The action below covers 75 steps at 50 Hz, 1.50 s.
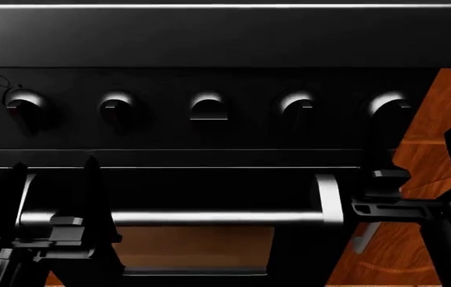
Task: Frozen meat rests on a plate on the counter. Retrieve the meat and place it in a pot on a burner. Then turn the burner on.
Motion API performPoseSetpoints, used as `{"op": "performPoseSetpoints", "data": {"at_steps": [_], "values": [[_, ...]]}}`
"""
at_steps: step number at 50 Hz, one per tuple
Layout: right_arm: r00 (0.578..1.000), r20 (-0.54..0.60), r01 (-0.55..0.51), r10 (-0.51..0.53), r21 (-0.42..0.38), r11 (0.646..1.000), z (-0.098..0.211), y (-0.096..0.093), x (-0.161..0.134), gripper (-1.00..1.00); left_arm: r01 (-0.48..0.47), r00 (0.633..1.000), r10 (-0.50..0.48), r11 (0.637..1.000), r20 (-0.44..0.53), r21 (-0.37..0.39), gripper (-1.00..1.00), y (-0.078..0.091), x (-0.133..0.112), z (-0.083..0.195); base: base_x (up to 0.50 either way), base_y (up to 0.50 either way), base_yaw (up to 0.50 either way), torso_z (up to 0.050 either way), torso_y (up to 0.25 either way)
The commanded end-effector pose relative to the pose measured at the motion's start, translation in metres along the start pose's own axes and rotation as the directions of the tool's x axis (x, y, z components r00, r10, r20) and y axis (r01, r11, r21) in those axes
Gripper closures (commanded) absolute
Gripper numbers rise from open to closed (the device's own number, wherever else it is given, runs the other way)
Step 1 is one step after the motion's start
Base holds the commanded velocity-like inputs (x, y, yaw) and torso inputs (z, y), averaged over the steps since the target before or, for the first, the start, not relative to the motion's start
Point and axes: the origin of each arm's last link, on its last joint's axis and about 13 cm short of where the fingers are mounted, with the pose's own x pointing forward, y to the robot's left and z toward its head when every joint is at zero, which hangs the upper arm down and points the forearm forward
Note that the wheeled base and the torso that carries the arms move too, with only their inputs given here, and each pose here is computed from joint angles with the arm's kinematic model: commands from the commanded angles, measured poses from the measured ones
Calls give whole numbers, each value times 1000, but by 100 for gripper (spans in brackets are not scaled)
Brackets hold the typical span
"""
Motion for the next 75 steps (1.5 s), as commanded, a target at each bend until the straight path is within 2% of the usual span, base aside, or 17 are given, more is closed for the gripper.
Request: {"op": "performPoseSetpoints", "data": {"at_steps": [1,14,27,52,75], "values": [[1000,10,9,-9,-11,1000,6,-2,0,-100,3,1000,-3,1000,7,-5,-100,0,0,0,0,0,0,-50,0],[999,-25,31,-33,-60,998,8,-10,2,-100,30,998,-26,997,56,-74,-100,-1,0,-1,0,0,0,-15,0],[997,-71,20,-22,-32,999,16,-17,19,-100,44,995,-34,994,99,-103,-100,1,-2,7,0,0,0,0,0],[989,-151,1,-9,-57,998,18,-19,32,-100,40,991,-26,994,131,-106,-100,3,-4,15,0,0,0,0,0],[985,-172,1,-16,-88,996,17,-18,40,-100,38,991,-23,993,131,-108,-100,4,-5,14,0,0,0,0,0]]}}
